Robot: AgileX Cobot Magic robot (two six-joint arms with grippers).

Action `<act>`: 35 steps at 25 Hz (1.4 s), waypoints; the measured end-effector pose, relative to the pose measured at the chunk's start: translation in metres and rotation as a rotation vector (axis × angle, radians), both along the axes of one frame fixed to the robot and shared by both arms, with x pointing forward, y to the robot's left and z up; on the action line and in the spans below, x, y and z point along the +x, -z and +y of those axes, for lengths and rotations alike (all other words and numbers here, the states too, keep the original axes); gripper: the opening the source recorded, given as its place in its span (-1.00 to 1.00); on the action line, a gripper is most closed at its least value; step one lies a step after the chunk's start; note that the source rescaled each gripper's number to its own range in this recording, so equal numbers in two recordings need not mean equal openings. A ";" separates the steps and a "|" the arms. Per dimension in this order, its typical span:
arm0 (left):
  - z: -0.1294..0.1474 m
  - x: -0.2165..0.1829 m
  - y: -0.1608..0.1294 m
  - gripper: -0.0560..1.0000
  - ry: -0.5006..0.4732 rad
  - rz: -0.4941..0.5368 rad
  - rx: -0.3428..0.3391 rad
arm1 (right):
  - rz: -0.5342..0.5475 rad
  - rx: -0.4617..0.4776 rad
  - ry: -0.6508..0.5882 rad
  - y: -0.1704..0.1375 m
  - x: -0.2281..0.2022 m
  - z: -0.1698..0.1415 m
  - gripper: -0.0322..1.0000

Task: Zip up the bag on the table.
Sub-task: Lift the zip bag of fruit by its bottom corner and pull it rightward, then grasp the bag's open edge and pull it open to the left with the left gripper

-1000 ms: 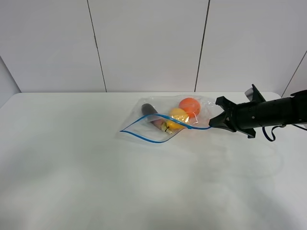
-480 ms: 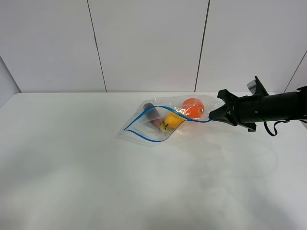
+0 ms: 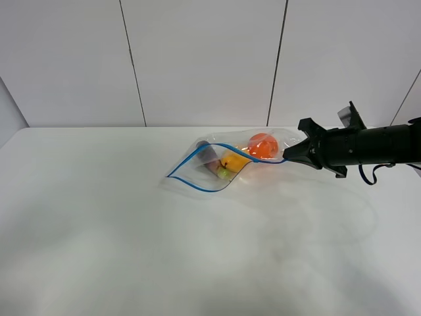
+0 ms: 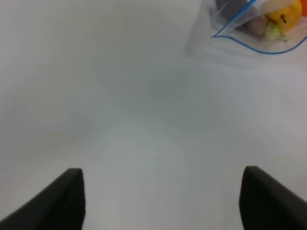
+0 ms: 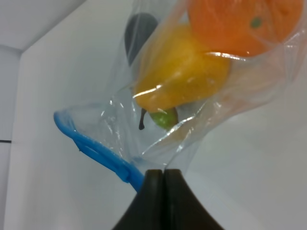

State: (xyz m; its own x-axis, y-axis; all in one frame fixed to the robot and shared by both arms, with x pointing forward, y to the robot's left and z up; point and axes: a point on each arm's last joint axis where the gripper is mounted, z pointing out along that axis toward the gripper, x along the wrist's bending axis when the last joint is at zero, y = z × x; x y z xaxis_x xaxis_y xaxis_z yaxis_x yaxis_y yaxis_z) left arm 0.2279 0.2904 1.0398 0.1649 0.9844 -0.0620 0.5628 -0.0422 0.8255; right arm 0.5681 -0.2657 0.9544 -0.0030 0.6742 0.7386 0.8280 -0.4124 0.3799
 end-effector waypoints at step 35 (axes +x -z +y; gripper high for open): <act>0.000 0.000 0.000 1.00 0.000 0.000 0.000 | -0.107 -0.029 -0.020 -0.025 -0.005 0.000 -0.93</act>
State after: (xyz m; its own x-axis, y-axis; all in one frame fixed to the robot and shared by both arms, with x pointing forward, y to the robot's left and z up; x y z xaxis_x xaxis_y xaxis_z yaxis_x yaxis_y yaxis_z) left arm 0.2279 0.2904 1.0398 0.1649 0.9844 -0.0620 0.5628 -0.0422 0.8255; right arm 0.5629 -0.2654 0.9796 -0.0944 0.6945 0.7133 0.7901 -0.3836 0.4781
